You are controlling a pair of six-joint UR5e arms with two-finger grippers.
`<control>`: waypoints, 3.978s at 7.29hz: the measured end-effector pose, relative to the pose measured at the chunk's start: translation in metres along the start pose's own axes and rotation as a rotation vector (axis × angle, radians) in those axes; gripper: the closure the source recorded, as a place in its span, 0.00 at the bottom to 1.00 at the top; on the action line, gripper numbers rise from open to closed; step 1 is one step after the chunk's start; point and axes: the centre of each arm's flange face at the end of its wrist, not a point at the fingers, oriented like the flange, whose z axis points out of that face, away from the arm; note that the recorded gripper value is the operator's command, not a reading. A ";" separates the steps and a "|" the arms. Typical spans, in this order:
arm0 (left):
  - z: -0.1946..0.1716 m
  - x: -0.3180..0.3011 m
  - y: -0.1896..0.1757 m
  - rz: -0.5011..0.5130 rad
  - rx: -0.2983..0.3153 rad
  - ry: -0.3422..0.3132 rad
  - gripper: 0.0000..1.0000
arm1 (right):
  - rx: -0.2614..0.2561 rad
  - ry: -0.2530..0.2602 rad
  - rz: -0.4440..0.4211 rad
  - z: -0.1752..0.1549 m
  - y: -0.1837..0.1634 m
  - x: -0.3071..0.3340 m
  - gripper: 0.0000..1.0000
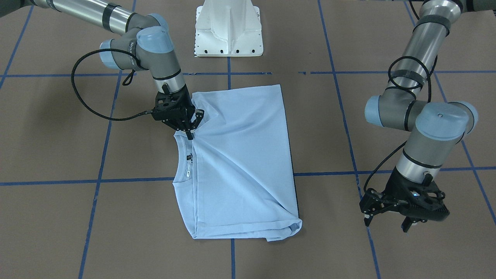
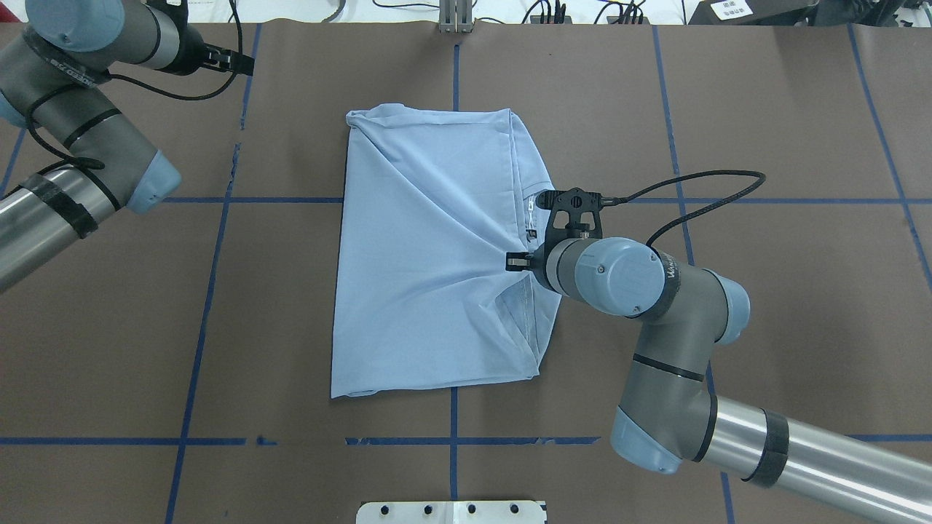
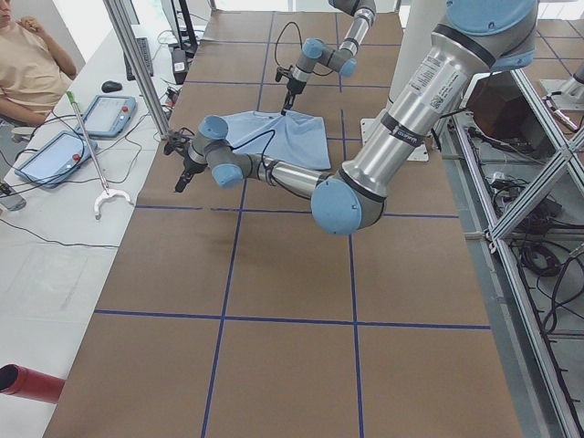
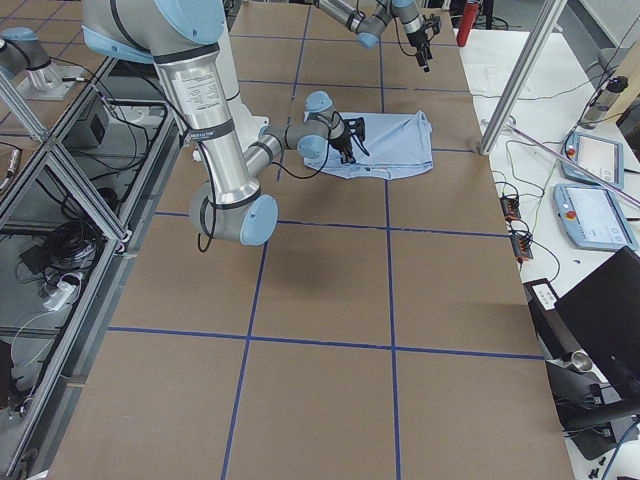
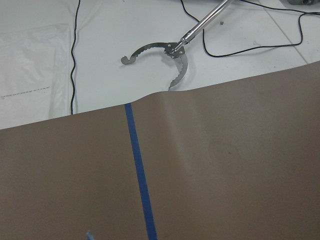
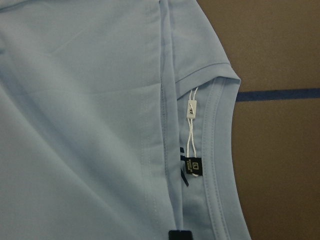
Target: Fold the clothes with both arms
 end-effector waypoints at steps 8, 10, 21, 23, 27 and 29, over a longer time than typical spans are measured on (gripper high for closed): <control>0.000 0.001 0.001 -0.007 0.000 0.002 0.00 | -0.041 -0.104 0.016 -0.038 0.082 -0.035 0.46; 0.001 0.004 0.002 -0.010 -0.002 0.005 0.00 | -0.043 -0.087 0.007 -0.034 0.095 -0.028 0.44; 0.003 0.008 0.006 -0.021 -0.007 0.009 0.00 | -0.042 -0.058 -0.009 -0.037 0.109 -0.018 1.00; 0.004 0.010 0.007 -0.026 -0.009 0.011 0.00 | -0.041 0.009 0.017 -0.060 0.110 -0.013 1.00; 0.004 0.013 0.008 -0.030 -0.010 0.014 0.00 | 0.008 0.080 0.048 -0.072 0.144 -0.012 0.36; 0.003 0.014 0.008 -0.030 -0.009 0.017 0.00 | 0.035 0.080 0.047 -0.073 0.147 -0.015 0.00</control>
